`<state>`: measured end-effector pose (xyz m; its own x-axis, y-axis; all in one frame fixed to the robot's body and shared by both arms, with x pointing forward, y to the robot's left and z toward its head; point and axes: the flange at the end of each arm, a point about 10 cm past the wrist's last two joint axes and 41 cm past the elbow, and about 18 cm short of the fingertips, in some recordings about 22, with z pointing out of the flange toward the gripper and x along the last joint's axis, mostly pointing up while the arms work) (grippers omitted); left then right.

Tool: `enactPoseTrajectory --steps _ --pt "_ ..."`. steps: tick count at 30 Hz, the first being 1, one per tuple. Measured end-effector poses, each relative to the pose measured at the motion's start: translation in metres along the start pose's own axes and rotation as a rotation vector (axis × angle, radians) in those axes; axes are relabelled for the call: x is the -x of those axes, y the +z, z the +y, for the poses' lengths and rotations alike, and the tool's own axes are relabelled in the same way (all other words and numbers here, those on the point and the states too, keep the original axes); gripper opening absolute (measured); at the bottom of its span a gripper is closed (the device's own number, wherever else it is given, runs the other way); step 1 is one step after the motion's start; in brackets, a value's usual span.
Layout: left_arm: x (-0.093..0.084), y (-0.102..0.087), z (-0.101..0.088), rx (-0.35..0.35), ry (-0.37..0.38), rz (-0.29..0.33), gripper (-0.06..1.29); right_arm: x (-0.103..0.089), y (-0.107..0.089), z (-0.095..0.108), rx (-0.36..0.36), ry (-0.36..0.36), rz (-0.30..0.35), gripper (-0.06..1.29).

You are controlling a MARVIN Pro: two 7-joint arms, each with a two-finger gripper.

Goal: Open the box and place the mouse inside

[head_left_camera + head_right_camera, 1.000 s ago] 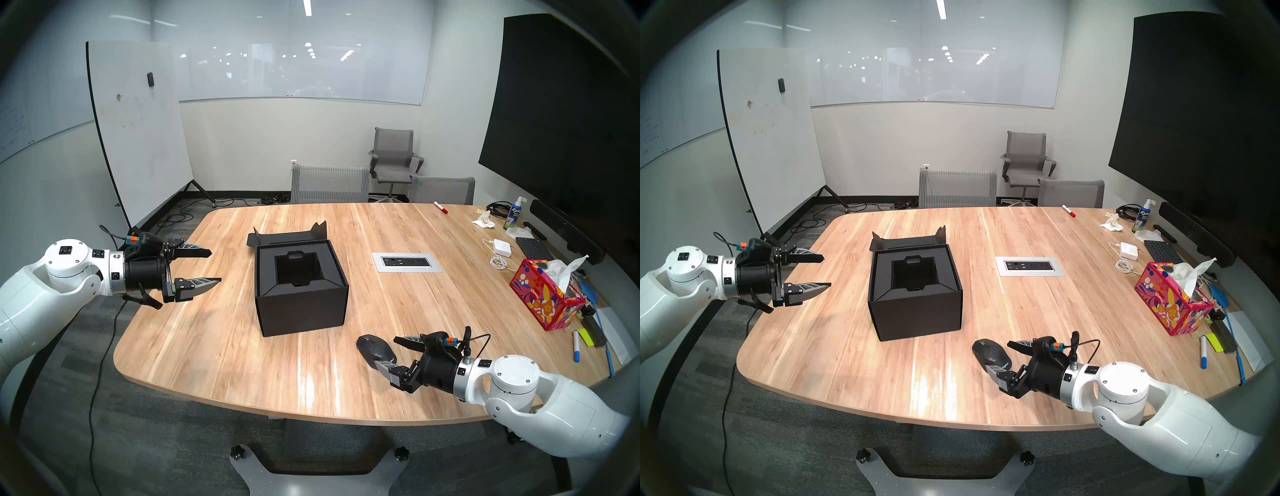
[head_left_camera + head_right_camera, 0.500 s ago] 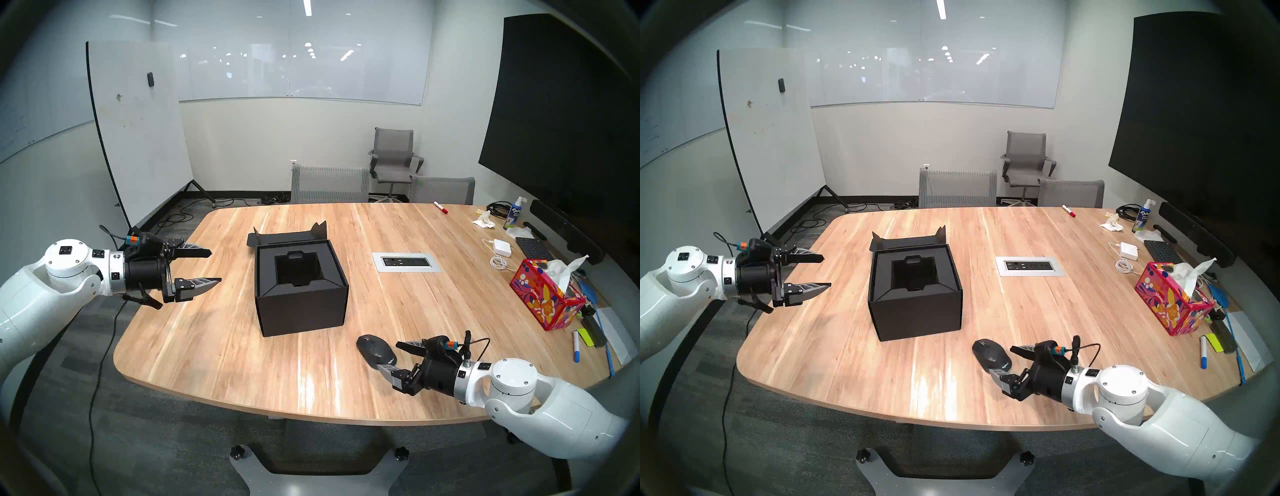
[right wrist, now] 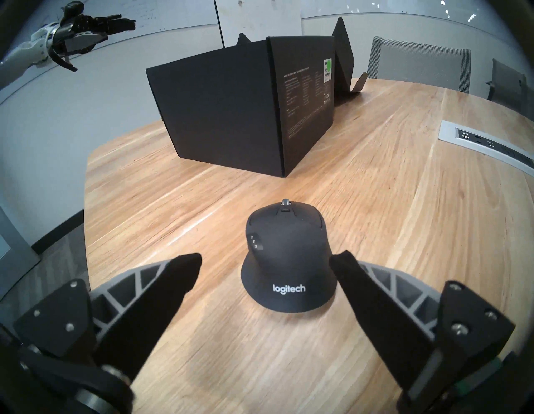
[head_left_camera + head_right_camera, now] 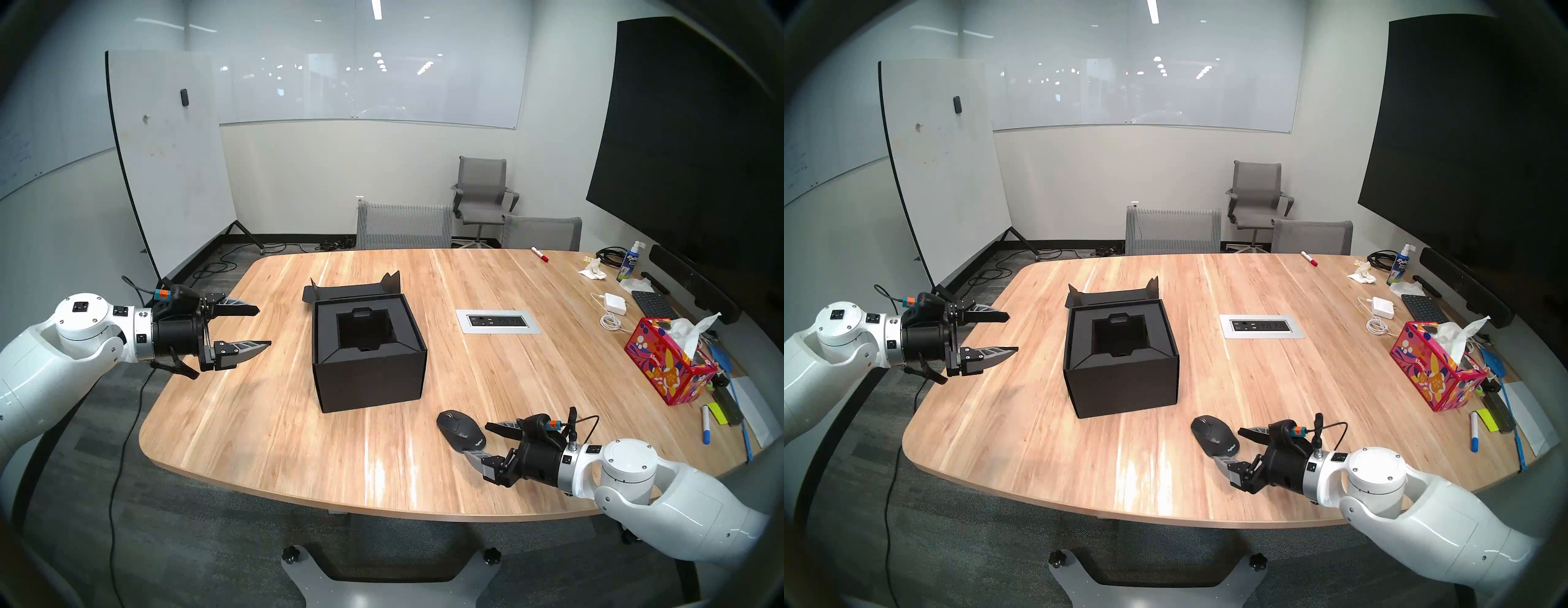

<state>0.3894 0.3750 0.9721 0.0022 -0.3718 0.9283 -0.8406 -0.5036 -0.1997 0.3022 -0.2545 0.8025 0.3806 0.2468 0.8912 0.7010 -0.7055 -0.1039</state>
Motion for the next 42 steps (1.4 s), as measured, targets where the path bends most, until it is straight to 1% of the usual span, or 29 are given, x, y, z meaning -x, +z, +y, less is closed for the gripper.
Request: enactPoseTrajectory --steps 9,22,42 --pt "0.000 0.000 0.000 0.000 0.000 0.000 1.20 0.001 0.001 0.004 -0.009 -0.019 -0.006 1.20" --pt "0.000 0.000 0.000 0.000 0.000 0.000 1.20 0.011 0.000 0.016 0.000 -0.017 -0.027 1.20" --pt "0.000 0.000 0.000 0.001 0.000 0.000 1.20 0.012 0.012 0.023 -0.034 -0.056 -0.031 1.20"
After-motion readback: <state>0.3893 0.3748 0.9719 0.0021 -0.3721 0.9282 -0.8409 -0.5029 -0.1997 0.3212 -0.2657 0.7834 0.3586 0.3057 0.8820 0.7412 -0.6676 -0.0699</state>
